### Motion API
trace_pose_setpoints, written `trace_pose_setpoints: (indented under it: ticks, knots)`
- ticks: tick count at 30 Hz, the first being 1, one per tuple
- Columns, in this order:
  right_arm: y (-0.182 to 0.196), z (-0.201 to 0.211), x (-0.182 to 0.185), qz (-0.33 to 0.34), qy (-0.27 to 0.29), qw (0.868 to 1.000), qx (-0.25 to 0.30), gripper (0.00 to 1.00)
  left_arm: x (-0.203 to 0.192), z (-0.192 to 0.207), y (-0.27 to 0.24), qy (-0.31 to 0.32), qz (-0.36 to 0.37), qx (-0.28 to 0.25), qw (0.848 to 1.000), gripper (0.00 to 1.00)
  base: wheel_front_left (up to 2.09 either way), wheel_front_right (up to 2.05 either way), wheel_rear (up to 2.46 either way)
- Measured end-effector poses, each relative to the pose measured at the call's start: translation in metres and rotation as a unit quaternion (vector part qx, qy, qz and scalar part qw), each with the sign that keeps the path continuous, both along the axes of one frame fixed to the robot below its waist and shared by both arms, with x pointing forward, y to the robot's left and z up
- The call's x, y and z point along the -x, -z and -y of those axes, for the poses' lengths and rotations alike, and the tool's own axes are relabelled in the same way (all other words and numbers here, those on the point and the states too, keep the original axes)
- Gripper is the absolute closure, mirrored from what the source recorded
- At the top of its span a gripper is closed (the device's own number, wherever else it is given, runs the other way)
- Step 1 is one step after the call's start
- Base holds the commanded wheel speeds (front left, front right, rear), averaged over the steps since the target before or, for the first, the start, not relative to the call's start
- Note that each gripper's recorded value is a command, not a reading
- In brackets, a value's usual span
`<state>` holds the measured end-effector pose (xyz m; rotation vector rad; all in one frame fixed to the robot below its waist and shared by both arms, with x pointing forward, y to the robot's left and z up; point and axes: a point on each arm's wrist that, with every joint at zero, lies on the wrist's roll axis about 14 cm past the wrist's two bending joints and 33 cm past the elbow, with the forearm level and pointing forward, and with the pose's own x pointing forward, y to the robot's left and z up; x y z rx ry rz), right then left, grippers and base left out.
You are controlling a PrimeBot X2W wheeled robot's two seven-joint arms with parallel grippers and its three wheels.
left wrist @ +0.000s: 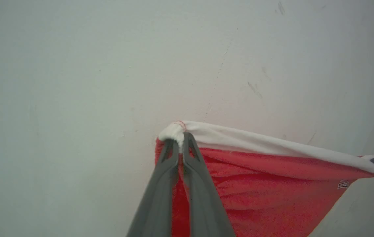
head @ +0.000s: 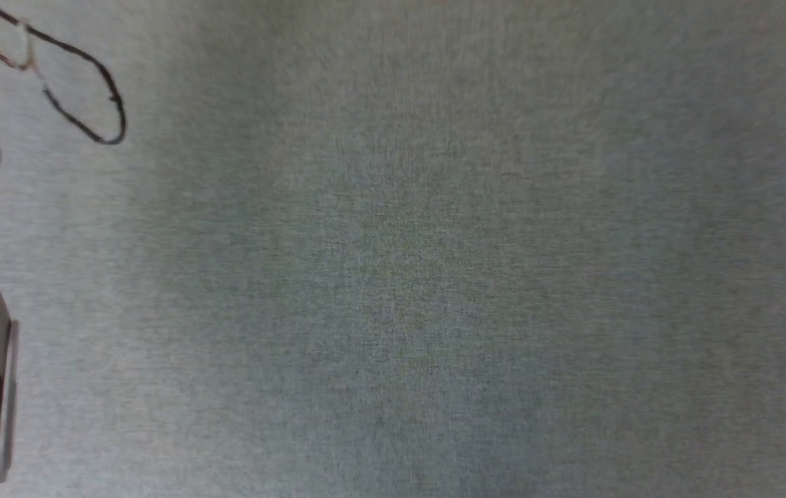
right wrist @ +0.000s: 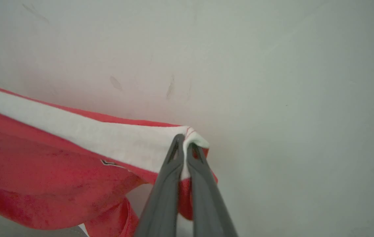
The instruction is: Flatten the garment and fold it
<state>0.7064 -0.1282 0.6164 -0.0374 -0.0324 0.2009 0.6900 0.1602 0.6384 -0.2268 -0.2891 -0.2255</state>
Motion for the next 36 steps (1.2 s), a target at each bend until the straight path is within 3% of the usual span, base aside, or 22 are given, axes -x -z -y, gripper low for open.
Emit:
trace_pose_setpoints:
  ticks: [8,13,19,31,36]
  knots:
    - [0.114,-0.008,-0.015,-0.076,-0.02,0.997,-0.001,1.0,-0.014,0.014,0.122,0.034,-0.082,0.014,0.996,1.0,0.0,0.0,0.0]
    - [0.14,-0.014,0.012,-0.098,-0.048,0.994,-0.022,1.0,0.013,0.03,0.151,0.068,-0.111,0.026,0.991,1.0,0.0,0.0,0.0]
    - [0.157,-0.004,0.076,-0.142,-0.062,0.987,-0.05,1.0,0.076,0.035,0.168,0.091,-0.154,0.031,0.983,1.0,0.0,0.0,0.0]
    - [0.175,0.036,0.217,-0.227,0.001,0.966,-0.125,1.0,0.215,0.04,0.19,0.092,-0.258,0.071,0.959,1.0,0.0,0.0,0.0]
    - [0.184,0.038,0.267,-0.264,0.017,0.953,-0.149,1.0,0.265,0.043,0.204,0.104,-0.314,0.073,0.941,1.0,0.0,0.0,0.0]
